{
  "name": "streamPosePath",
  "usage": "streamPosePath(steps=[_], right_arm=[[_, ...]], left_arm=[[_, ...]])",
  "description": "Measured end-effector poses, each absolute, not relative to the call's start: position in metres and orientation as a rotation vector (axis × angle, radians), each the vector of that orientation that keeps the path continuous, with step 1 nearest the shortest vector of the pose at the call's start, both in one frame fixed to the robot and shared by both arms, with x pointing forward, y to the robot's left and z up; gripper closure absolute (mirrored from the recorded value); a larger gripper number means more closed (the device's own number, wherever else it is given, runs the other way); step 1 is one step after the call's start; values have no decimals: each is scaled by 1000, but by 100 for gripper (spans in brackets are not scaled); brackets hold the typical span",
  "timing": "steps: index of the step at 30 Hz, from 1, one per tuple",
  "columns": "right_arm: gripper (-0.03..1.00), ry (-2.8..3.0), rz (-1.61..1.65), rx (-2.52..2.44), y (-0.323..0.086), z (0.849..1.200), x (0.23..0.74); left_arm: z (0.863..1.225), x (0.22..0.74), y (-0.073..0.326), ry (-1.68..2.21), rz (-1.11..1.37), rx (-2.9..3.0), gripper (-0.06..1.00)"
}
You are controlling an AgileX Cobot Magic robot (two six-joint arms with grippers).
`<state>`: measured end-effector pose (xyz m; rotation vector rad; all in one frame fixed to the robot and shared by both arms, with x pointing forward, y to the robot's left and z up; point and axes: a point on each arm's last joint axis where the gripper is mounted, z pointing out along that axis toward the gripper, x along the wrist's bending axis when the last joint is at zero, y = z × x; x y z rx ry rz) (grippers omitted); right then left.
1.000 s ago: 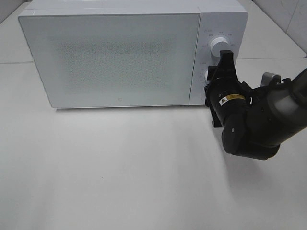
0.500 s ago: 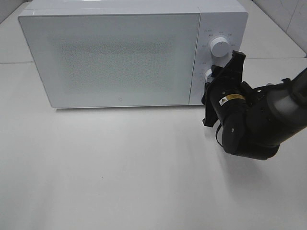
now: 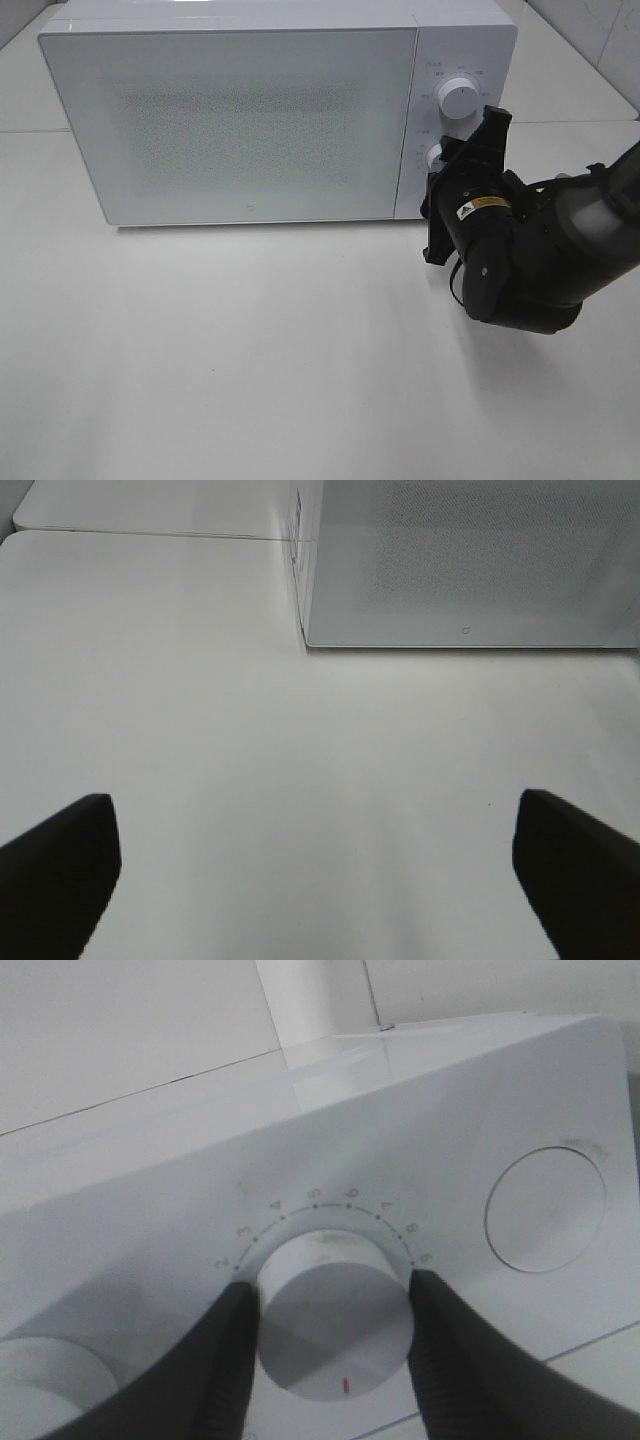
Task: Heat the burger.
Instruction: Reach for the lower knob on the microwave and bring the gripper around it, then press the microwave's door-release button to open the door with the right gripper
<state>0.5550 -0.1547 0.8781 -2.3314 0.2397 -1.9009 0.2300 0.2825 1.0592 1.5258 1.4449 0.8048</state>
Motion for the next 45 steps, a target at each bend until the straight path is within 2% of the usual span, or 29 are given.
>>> streamPosePath(steps=[5,6,8,9,15,26,34,45], right_arm=[[53,245,-1901,-2341,-155,878,555],[47,273,-1902,-2361,-157,877,555],[44,283,-1903,-2371,-158,877,555],[38,283,-1909,-2396,-160,876,555],[26,266,-1920,-2434,-161,875,554],[23,162,-1952,-2409,-164,885,549],[22,17,-1947,-2420,-177,897,522],[22,-349,-2055,-2363,-188,930,486]], left_arm=[[1059,230,283,1445,805,1526,-4],[1059,230,283,1445,805,1526,-4],[1059,230,283,1445,805,1526,-4],[1059,230,283,1445,805,1526,-4],[1059,230,283,1445,805,1526,-4],[1059,230,283,1445,805,1526,-4],[1059,230,283,1445,805,1526,-4],[1059,230,283,1445,805,1526,-4]])
